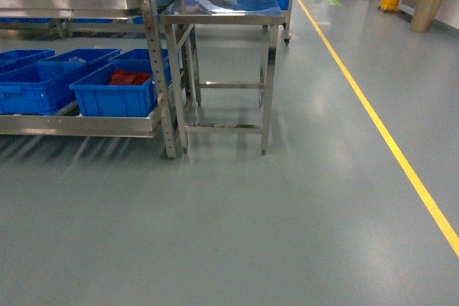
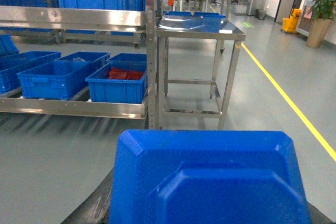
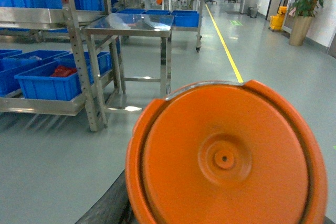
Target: Sort blue parts and orange caps into right shelf containers
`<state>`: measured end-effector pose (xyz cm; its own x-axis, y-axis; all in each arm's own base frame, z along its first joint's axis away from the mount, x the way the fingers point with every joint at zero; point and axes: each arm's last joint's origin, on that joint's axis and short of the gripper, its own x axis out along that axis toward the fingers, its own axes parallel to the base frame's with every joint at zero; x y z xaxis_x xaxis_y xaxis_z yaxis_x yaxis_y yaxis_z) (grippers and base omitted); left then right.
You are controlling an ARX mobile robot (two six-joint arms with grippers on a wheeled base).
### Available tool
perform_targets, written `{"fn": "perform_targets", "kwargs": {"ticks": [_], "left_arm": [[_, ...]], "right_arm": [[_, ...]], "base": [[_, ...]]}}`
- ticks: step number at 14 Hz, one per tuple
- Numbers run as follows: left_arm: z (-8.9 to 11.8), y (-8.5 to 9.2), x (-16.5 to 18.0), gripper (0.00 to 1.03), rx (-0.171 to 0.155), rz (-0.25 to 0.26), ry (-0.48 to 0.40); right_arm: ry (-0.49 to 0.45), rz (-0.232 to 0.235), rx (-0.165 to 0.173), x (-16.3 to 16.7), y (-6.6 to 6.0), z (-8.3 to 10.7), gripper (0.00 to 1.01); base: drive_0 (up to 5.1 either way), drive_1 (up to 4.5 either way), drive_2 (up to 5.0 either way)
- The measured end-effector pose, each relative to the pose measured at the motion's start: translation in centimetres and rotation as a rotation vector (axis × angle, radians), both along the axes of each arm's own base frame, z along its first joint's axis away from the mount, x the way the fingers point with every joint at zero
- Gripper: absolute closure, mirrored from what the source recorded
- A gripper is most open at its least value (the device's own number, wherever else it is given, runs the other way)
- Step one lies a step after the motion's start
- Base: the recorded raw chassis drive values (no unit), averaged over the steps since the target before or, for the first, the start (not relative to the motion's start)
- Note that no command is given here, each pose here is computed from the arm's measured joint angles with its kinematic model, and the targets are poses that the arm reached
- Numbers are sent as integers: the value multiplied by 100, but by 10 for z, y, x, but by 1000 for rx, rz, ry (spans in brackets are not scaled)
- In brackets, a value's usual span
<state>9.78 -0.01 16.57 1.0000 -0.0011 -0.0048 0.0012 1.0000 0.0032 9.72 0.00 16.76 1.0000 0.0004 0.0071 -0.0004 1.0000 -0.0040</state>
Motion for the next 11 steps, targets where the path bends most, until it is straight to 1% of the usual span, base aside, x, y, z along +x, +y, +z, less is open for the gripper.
{"fn": "perform_targets", "kwargs": {"ticks": [11], "left_arm": [[0,0,0,60,0,0,-1]], "right_arm": [[3,0,0,0,0,0,59]], "base": [[8,439,-422]]}}
